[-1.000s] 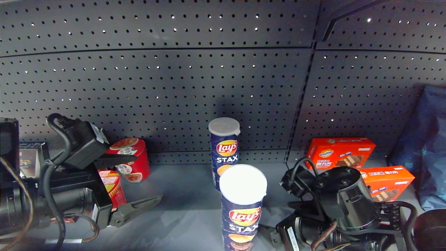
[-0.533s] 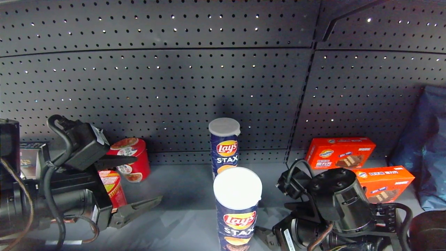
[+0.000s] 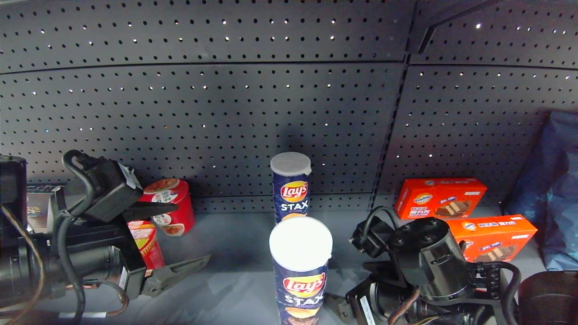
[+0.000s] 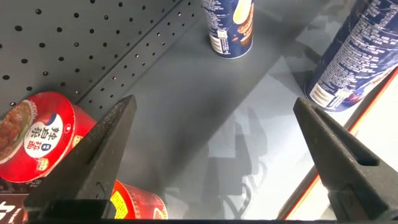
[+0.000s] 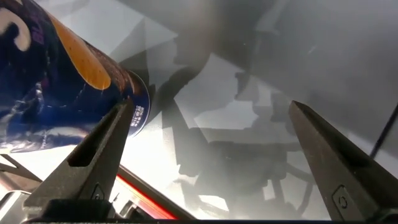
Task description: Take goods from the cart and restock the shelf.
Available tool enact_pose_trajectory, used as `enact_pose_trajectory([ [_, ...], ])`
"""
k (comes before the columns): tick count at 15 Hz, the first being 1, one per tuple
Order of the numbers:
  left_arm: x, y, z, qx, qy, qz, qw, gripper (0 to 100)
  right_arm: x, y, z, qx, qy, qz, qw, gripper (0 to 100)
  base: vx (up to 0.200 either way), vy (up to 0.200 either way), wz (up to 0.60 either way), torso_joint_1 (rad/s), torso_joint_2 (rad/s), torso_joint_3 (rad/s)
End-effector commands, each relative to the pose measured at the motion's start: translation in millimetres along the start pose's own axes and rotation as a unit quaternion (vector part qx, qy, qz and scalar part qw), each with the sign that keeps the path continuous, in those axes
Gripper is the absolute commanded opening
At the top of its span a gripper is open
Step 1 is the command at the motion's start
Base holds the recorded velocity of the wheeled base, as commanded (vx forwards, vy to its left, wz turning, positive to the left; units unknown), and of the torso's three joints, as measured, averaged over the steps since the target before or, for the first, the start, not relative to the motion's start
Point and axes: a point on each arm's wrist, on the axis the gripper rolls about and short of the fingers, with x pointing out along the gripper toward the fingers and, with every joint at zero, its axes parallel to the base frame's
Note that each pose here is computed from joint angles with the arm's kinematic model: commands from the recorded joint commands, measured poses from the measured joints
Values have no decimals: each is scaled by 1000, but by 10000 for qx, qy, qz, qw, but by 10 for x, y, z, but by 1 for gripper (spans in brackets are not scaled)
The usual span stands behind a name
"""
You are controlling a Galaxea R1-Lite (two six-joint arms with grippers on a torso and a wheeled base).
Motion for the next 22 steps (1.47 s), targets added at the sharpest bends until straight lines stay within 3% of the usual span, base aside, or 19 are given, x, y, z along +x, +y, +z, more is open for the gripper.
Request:
enact_pose_trajectory([
  [1, 8, 1, -4, -6, 18, -10, 10000, 100, 35, 21, -7, -20, 33, 16, 10000, 100, 0, 0, 0, 0, 0, 0],
  [16, 16, -28, -106, -78, 158, -37, 9998, 100, 78, 75, 6, -41, 16, 53, 10000, 100, 0, 0, 0, 0, 0, 0],
  [18, -20, 0, -4, -2, -80, 62, 9999, 100, -60, 37, 91, 224, -238, 59, 9995, 100, 0, 0, 0, 0, 0, 0],
  [20, -196, 3, 175, 247, -677, 343, 9968, 100, -359, -13, 302, 588, -846, 95, 9946, 100, 0, 0, 0, 0, 0, 0],
  [22, -427, -47, 274, 390, -1060, 606, 9918, 100, -679, -183, 420, 821, -1374, -80, 9871, 100, 0, 0, 0, 0, 0, 0],
])
